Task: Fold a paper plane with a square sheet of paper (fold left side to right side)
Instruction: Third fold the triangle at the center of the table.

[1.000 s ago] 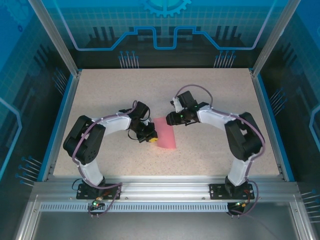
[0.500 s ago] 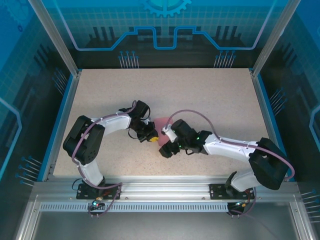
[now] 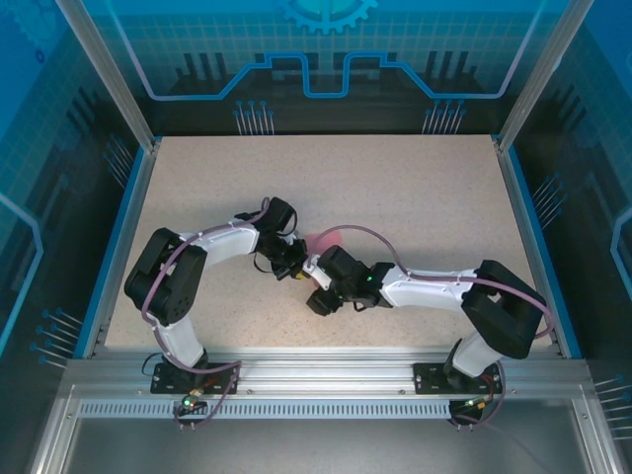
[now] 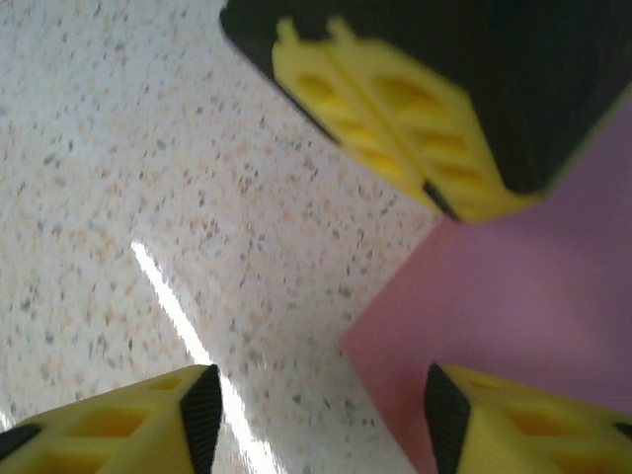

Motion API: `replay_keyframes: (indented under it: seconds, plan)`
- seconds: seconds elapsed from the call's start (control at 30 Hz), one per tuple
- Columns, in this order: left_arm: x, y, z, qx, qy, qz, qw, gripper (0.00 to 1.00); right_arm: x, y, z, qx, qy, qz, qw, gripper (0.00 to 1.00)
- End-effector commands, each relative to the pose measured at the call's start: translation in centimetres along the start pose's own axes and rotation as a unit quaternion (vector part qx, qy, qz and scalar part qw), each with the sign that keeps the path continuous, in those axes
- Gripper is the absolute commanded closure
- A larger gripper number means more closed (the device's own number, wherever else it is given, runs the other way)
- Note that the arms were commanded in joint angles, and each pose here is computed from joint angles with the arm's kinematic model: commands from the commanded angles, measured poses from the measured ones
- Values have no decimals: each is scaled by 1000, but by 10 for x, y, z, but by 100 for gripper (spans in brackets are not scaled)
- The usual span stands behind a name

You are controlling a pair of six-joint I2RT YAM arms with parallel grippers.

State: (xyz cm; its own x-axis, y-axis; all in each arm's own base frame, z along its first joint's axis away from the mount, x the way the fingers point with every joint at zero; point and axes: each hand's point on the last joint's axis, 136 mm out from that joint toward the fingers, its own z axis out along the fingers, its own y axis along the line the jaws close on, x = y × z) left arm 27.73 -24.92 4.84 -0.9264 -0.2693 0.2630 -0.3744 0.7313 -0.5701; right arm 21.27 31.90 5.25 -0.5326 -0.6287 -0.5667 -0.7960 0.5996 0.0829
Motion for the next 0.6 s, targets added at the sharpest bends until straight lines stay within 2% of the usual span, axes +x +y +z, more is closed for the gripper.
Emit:
replay_keyframes:
  seconds: [0.0, 0.13, 0.37, 0.5, 0.57]
  plan:
    - [6, -3, 1, 2, 22, -13, 1000, 96, -17, 3, 3, 3, -18, -9, 1000, 51]
    - [6, -4, 1, 2, 23, -13, 1000, 95, -16, -1, 4, 9, -16, -2, 1000, 65]
    - [6, -5, -1, 1, 21, -6, 1000, 92, -16, -8, 2, 10, -23, 15, 1000, 100]
    - [3, -2, -9, 0, 12, 0, 1000, 78, -12, -10, 1, 4, -16, 18, 1000, 100]
    - [1, -2, -19, 7, 4, 3, 1000, 68, -9, -11, 1, -5, -13, 23, 1000, 100]
